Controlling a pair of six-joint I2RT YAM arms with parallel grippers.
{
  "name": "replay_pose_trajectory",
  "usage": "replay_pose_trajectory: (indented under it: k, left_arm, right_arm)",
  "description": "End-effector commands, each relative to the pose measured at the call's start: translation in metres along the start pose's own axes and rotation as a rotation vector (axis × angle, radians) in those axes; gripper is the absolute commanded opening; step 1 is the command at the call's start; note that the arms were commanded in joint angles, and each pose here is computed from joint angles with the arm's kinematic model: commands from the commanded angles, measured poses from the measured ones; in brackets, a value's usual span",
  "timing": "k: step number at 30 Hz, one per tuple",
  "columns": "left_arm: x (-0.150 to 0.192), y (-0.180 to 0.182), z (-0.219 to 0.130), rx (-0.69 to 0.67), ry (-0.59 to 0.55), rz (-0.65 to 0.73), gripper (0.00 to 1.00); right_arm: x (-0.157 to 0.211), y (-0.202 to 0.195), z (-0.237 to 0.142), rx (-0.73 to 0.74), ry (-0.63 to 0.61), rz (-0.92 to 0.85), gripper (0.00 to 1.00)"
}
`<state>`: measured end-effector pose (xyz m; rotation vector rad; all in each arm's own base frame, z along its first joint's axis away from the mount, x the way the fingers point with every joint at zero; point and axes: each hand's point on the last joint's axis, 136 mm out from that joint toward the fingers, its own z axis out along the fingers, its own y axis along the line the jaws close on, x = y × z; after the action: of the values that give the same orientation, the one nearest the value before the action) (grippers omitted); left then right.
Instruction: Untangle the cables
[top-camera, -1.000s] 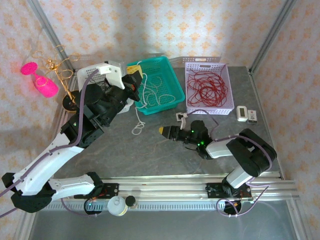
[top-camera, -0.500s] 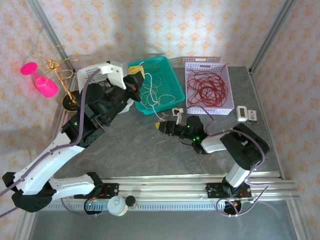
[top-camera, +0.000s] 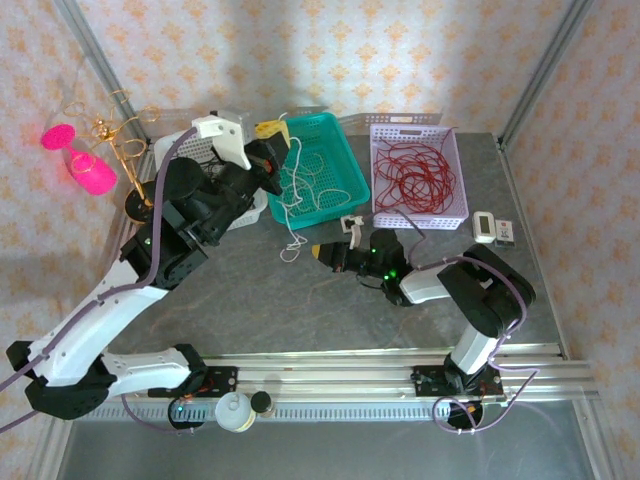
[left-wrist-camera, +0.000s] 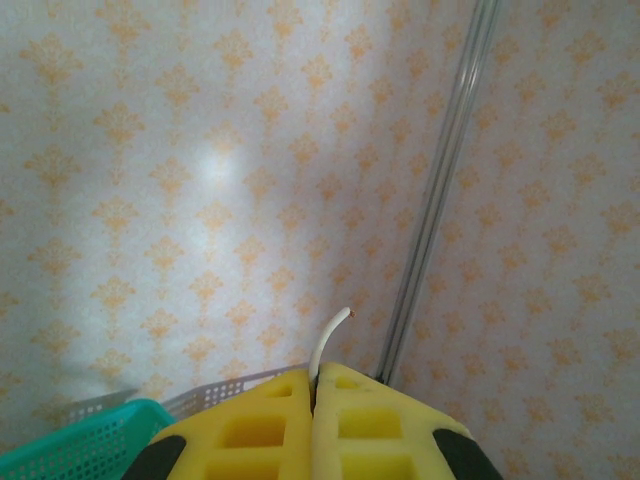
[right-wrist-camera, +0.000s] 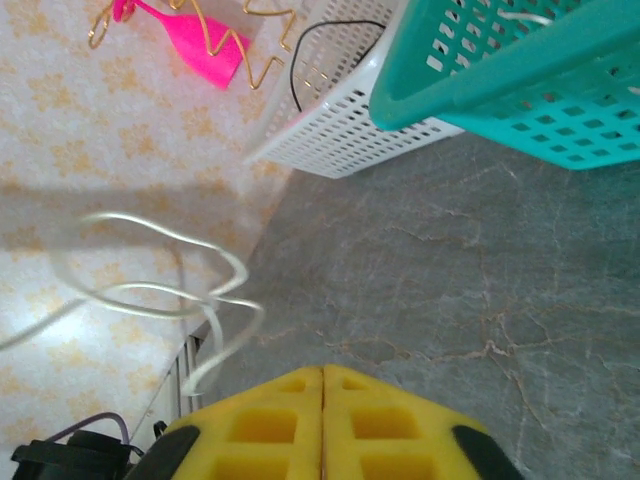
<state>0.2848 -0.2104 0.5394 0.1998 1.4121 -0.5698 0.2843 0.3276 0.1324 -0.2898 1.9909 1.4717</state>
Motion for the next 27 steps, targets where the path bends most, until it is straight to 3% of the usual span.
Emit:
replay_pose_trajectory:
  k: [1, 3, 6, 20, 27]
  left_arm:
    - [-0.017, -0.006, 0.0, 0.017, -0.025, 0.013, 0.0]
    - [-0.015, -0.007, 0.001, 0.02, -0.021, 0.014, 0.0]
    - [-0.011, -0.007, 0.003, 0.02, -0.02, 0.011, 0.0]
    - [-0.016, -0.009, 0.006, 0.029, -0.041, 0.008, 0.0]
    - [-0.014, -0.01, 0.009, 0.028, -0.036, 0.017, 0.0]
  right_arm:
    - [0.002, 0.006, 0.001, -0.015, 0.013, -0.044, 0.2]
    - [-0.001, 0.009, -0.002, -0.016, 0.002, -0.027, 0.28]
    - [-0.011, 0.019, -0.01, -0.039, -0.039, -0.016, 0.31]
    - [-0.023, 0.037, -0.041, -0.052, -0.12, -0.002, 0.33]
    - [-0.019, 0.043, -0.039, -0.099, -0.137, 0.043, 0.52]
